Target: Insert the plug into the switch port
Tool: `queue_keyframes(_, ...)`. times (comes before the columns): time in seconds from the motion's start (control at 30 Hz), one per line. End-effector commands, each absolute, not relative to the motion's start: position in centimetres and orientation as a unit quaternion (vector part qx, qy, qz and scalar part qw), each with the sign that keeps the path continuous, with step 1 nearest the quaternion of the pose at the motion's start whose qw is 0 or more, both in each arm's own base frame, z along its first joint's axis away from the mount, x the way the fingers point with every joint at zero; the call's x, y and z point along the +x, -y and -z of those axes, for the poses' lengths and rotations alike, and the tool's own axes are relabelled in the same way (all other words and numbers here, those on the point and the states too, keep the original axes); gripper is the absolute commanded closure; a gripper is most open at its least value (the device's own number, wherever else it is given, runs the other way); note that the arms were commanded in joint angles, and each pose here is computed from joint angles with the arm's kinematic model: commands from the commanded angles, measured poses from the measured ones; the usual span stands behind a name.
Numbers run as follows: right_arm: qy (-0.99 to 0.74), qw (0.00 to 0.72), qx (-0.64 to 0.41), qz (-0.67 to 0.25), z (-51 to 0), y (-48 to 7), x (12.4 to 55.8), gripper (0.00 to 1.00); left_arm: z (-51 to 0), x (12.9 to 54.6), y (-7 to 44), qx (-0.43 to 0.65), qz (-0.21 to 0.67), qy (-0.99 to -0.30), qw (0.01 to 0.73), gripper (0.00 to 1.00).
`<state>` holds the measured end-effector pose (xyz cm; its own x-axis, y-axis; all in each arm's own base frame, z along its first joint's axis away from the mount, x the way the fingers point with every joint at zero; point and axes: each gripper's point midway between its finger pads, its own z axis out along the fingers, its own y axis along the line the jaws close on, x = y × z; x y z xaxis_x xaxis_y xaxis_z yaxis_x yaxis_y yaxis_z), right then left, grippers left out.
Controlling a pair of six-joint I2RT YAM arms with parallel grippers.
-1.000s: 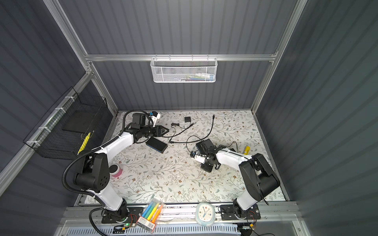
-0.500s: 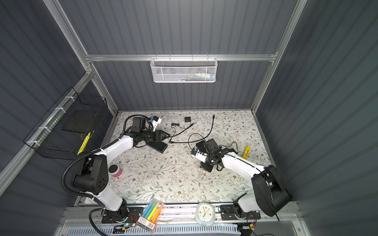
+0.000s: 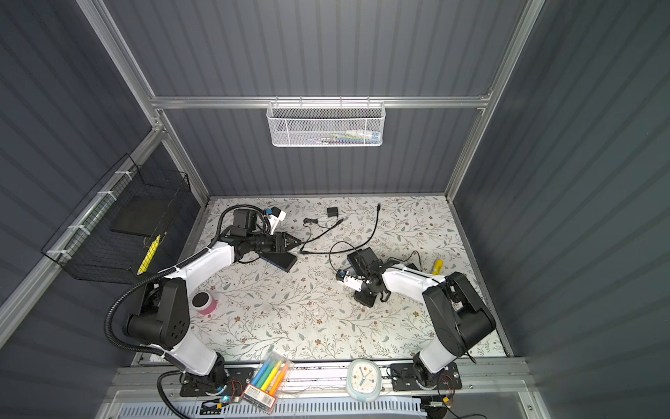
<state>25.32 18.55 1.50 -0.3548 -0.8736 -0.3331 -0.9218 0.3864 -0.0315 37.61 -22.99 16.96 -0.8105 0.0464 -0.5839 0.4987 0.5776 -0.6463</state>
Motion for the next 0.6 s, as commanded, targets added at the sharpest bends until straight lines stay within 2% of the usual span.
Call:
queue_keyframes(0.0, -0.812, 0.154, -0.558, -0.079, -1.7, -19.0, 25.8, 0.68, -17.8, 37.3, 22.9, 0.173, 0.434, -0.844, 0.264, 0.53)
queue_keyframes(0.13, -0.811, 0.144, -0.561, -0.085, -1.4, -19.0, 25.6, 0.69, -17.5, 37.4, 23.1, 0.173, 0.435, -0.844, 0.260, 0.52)
queue_keyframes(0.27, -0.812, 0.126, -0.562, -0.094, -1.0, -18.9, 24.8, 0.79, -17.4, 37.4, 23.1, 0.174, 0.436, -0.844, 0.259, 0.53)
queue_keyframes(0.43, -0.817, 0.126, -0.553, -0.104, -1.1, -19.2, 24.3, 0.97, -17.3, 37.4, 23.2, 0.173, 0.438, -0.844, 0.255, 0.53)
queue_keyframes(0.57, -0.823, 0.158, -0.535, -0.108, -2.8, -19.5, 24.6, 1.00, -17.7, 37.2, 23.2, 0.175, 0.441, -0.842, 0.257, 0.53)
